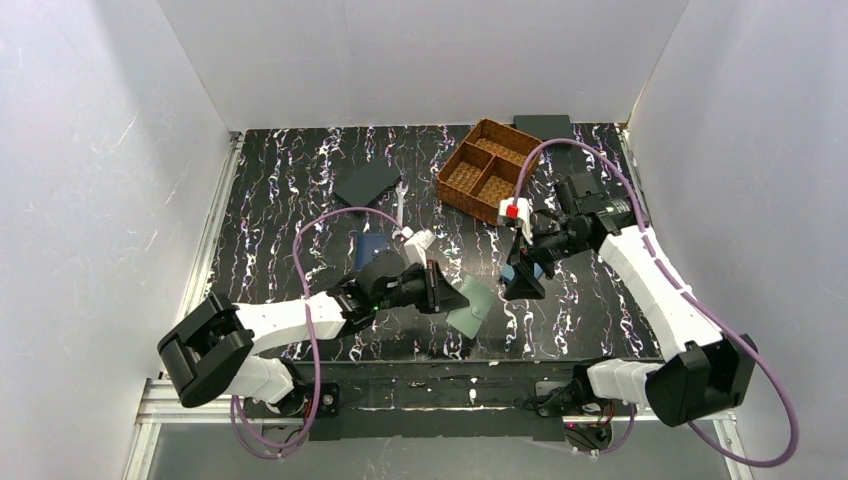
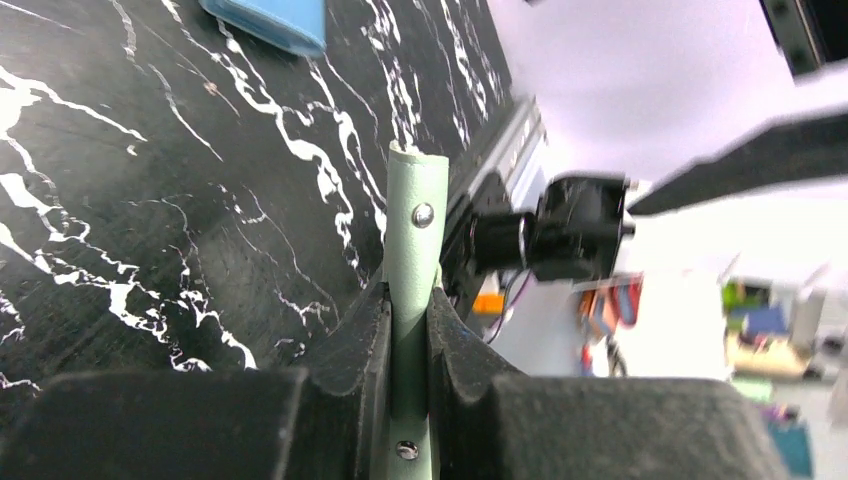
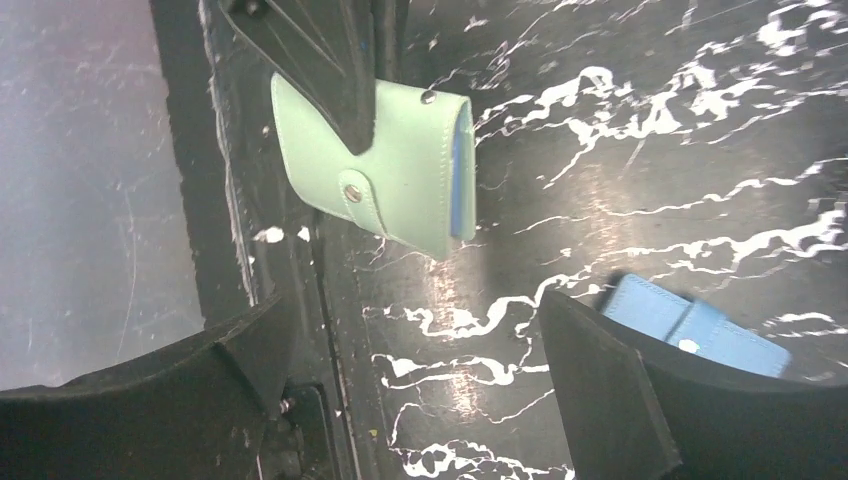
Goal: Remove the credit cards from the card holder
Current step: Pick up the card holder from the center of the board.
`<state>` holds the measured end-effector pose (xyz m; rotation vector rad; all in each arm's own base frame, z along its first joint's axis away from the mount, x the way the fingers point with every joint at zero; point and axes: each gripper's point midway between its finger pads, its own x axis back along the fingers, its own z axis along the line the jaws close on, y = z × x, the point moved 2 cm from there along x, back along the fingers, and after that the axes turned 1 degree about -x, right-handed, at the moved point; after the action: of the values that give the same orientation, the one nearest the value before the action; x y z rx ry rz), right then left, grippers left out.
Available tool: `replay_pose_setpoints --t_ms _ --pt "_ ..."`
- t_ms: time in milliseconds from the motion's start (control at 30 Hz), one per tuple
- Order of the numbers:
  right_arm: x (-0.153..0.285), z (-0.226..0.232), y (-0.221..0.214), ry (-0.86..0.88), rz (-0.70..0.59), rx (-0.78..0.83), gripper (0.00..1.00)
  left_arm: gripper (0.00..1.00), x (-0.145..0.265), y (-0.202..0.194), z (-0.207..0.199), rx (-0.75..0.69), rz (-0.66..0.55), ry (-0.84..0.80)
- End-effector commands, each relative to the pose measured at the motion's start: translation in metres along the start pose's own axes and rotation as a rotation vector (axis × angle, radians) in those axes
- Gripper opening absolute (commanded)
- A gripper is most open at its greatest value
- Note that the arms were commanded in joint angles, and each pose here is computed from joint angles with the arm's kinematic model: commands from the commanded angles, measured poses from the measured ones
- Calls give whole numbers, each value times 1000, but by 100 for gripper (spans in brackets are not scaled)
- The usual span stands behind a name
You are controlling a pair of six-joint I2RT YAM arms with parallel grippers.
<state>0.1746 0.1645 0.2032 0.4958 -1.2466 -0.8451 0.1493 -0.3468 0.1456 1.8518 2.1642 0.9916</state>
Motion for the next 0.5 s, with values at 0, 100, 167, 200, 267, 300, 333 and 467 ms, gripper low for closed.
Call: replay_pose_setpoints --t_ms 0,100,167,200,267,300,333,467 --pt "19 -2 33 -110 -83 -23 98 0 5 46 -10 253 -238 76" --pt "18 4 37 -97 -100 -48 97 0 1 60 -12 427 -269 145" --pt "18 3 39 -116 -97 -56 96 0 0 61 -11 504 -247 236" --pt "17 1 39 -130 -94 -56 96 0 1 61 -10 529 -239 285" --pt "15 -6 38 -165 -83 -77 93 0 5 64 -6 557 -255 377" --pt "13 -9 38 -170 -79 -89 91 0 6 65 -8 547 -261 398" --pt "10 -11 37 -167 -76 -100 88 0 7 65 -9 538 -267 418" --pt "2 -15 42 -157 -69 -109 79 0 7 67 -13 520 -278 423"
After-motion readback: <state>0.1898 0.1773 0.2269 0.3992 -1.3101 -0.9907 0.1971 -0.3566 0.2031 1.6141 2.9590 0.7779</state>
